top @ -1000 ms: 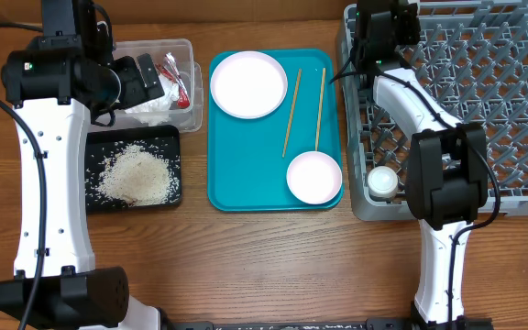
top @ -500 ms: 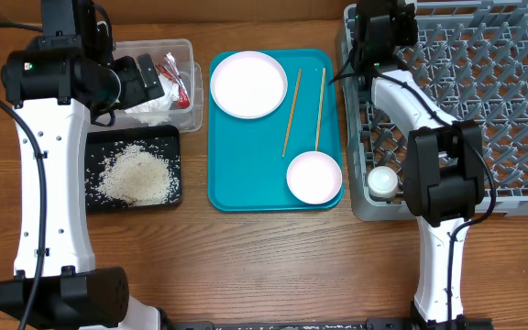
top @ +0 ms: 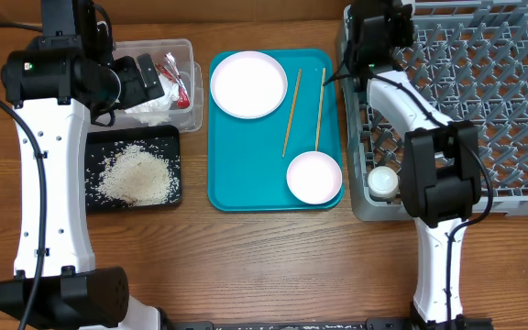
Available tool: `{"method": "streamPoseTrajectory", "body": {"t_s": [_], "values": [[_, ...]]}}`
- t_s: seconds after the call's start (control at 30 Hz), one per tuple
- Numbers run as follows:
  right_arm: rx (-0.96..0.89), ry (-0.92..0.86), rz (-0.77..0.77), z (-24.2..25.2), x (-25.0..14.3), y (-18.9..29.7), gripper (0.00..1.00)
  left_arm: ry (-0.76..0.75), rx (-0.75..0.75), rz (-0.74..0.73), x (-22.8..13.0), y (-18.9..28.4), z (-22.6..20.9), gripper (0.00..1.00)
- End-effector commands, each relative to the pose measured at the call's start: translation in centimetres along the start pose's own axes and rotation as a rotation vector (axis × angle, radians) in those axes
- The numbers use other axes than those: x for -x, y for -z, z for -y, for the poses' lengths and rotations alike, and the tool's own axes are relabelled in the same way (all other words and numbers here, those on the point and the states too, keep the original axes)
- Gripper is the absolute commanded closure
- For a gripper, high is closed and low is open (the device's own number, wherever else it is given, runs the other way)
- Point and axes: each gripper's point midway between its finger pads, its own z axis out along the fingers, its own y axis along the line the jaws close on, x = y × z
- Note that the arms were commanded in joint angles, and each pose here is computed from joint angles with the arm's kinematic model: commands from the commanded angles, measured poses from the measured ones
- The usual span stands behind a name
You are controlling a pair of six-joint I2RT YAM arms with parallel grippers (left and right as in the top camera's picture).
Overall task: Sort waste into correct bins and load items into the dishwasher
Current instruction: 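Lower the grey bowl into the rack's back row and open the right gripper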
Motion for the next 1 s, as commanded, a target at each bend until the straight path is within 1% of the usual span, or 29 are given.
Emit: {"method": "streamPoseTrajectory", "body": {"t_s": [0.0, 0.2, 0.33, 0.43, 0.63, 0.83, 0.97], "values": [[-0.006, 0.007, -0.002, -1.2, -0.2, 0.9, 0.96, 0.003, 0.005, 0.01, 0.1, 0.2, 0.1, 0.0], [-0.043, 0.007, -0.014, -0.6, -0.4, 1.0, 0.96, 0.003, 0.005, 0.01, 0.1, 0.2, 0.1, 0.0], [-0.12, -0.03, -0.02, 1.3, -0.4, 0.4, 0.96, 0.003, 0.005, 0.01, 0.1, 0.2, 0.1, 0.0], [-0.137, -0.03, -0.014, 2.0, -0.2, 0.1, 0.96, 0.003, 0.005, 0.01, 0.1, 0.2, 0.1, 0.0], [-0.077, -0.022, 0.003, 0.7, -0.2, -0.3, 0.96, 0.003, 0.005, 0.01, 0.1, 0.2, 0.1, 0.0], [-0.084, 0.0, -0.017, 0.1, -1.9, -1.2, 0.96, 0.003, 0.005, 0.01, 0.1, 0.2, 0.1, 0.0], [-0.085, 0.003, -0.022, 0.0, -2.2, -1.5, 0.96, 0.003, 0.005, 0.01, 0.1, 0.2, 0.1, 0.0]]}}
